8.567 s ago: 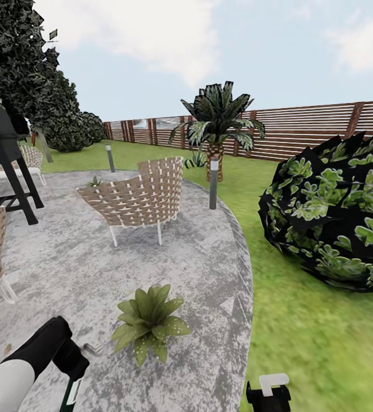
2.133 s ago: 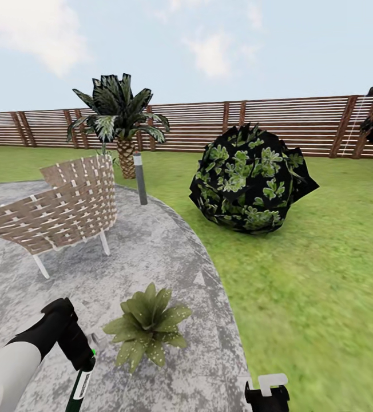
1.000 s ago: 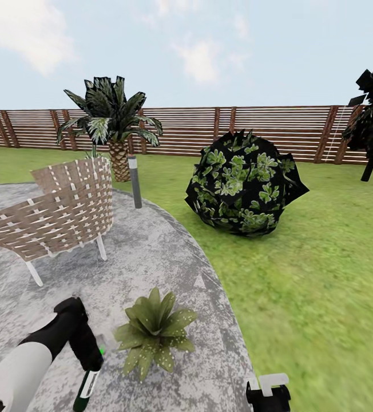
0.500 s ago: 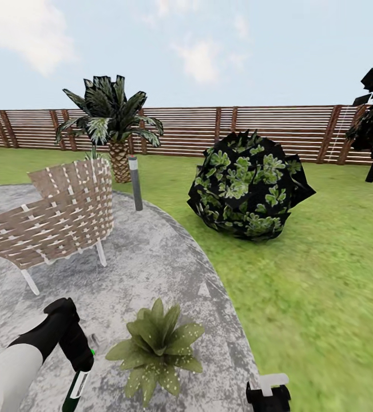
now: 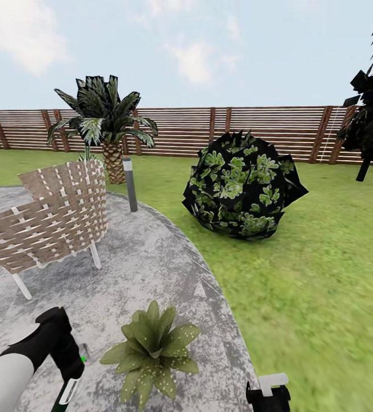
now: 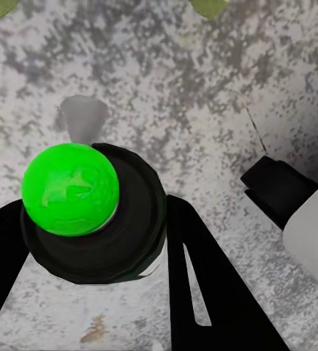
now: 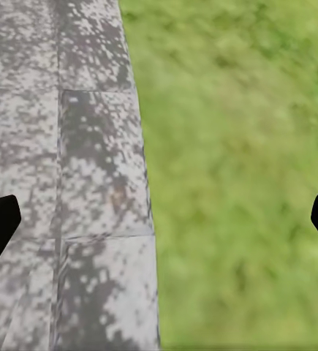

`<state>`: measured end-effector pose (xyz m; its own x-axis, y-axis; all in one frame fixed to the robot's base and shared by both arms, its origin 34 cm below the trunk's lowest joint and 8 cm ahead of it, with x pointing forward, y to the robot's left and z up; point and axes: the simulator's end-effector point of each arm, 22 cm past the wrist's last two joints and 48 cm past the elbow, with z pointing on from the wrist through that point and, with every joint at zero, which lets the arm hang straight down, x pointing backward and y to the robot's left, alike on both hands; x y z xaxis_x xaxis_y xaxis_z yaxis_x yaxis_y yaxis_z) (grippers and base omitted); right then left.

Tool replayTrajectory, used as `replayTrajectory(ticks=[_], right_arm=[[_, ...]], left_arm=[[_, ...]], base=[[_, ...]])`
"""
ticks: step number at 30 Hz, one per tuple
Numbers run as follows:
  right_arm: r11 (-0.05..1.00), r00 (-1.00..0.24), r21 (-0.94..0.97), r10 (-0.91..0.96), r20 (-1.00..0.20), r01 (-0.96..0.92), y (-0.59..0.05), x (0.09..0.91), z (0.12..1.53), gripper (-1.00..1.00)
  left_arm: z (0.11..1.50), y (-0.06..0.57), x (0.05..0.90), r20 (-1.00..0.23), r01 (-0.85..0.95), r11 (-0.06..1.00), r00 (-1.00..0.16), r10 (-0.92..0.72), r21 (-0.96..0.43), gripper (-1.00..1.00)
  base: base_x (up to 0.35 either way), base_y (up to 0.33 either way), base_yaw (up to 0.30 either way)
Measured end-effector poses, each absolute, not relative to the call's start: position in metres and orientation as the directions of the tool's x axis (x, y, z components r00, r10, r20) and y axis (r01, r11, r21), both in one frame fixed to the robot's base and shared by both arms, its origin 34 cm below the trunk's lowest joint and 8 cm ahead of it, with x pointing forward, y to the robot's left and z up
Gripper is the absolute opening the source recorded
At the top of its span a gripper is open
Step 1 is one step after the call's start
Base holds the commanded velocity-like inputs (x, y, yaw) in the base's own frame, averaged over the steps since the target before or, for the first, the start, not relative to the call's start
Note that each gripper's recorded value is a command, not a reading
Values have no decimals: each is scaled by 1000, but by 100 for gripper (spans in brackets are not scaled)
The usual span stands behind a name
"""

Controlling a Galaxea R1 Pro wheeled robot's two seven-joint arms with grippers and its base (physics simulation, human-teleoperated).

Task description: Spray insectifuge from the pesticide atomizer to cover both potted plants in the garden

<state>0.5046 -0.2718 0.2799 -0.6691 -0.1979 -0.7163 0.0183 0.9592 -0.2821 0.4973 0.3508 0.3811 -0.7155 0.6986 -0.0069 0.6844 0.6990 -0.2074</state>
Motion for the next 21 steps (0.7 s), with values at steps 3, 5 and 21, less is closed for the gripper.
replayTrajectory(ticks=[3,5,21], right_arm=[[959,-669,-282,-199,-716,18,-272,505,280,100],[959,-669,-282,-199,-716,17,-272,505,280,100],[960,-669,-281,-199,-716,15,-271,504,280,100]], left_arm=[[378,343,495,-17,678,699,-720,694,-226,-100],[374,339,490,-23,677,693,-720,694,-248,-100],[371,357,522,-63,727,678,-685,725,-105,-100]], base=[[0,0,0],[0,0,0],[0,0,0]])
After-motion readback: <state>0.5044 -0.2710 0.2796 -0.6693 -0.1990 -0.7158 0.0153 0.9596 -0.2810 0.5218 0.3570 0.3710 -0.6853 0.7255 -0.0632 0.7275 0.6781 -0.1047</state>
